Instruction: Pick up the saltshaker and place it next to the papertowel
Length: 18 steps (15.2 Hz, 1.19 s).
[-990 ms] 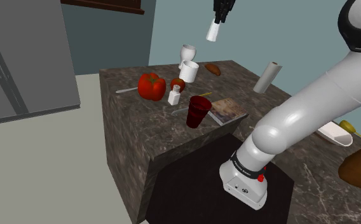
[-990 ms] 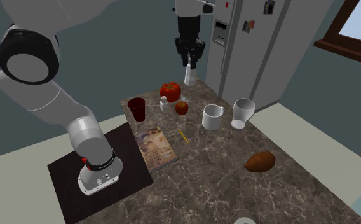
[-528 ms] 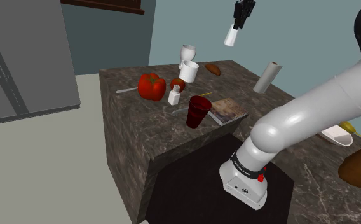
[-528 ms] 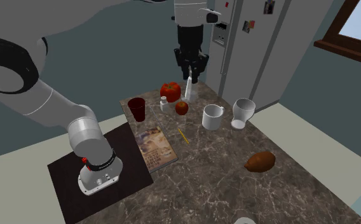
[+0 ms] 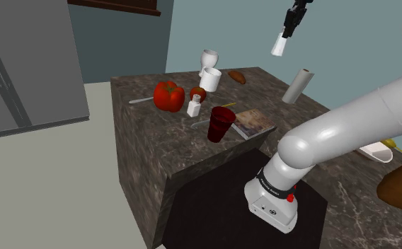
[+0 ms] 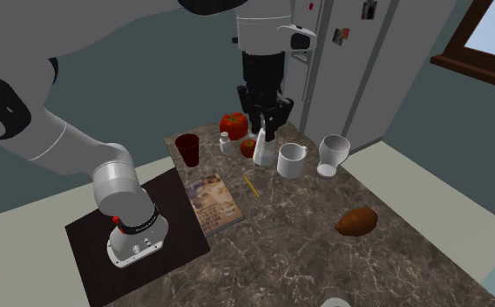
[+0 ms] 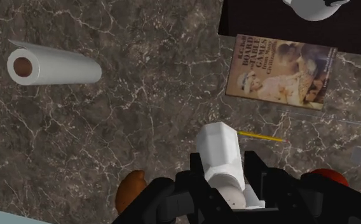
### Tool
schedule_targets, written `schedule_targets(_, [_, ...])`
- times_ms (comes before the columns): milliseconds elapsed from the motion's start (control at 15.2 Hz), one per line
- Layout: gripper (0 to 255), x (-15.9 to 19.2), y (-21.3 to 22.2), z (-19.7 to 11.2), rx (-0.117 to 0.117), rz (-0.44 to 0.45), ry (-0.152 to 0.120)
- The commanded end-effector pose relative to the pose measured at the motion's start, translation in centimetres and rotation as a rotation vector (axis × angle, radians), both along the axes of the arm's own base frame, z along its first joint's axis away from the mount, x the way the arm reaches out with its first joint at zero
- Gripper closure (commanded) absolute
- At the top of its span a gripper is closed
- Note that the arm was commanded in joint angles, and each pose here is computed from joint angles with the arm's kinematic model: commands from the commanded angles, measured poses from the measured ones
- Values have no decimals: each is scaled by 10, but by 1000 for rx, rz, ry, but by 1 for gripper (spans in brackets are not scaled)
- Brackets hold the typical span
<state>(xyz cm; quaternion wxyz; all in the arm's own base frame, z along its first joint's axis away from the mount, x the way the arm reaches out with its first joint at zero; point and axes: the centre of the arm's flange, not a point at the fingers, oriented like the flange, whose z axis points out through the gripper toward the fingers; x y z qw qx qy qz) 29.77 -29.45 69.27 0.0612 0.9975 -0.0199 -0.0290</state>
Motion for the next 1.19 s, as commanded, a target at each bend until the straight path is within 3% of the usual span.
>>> schedule_targets(0, [255,-19,-21,0,0,2,0])
schedule_targets(1122, [255,-169,-188,0,0,2,0])
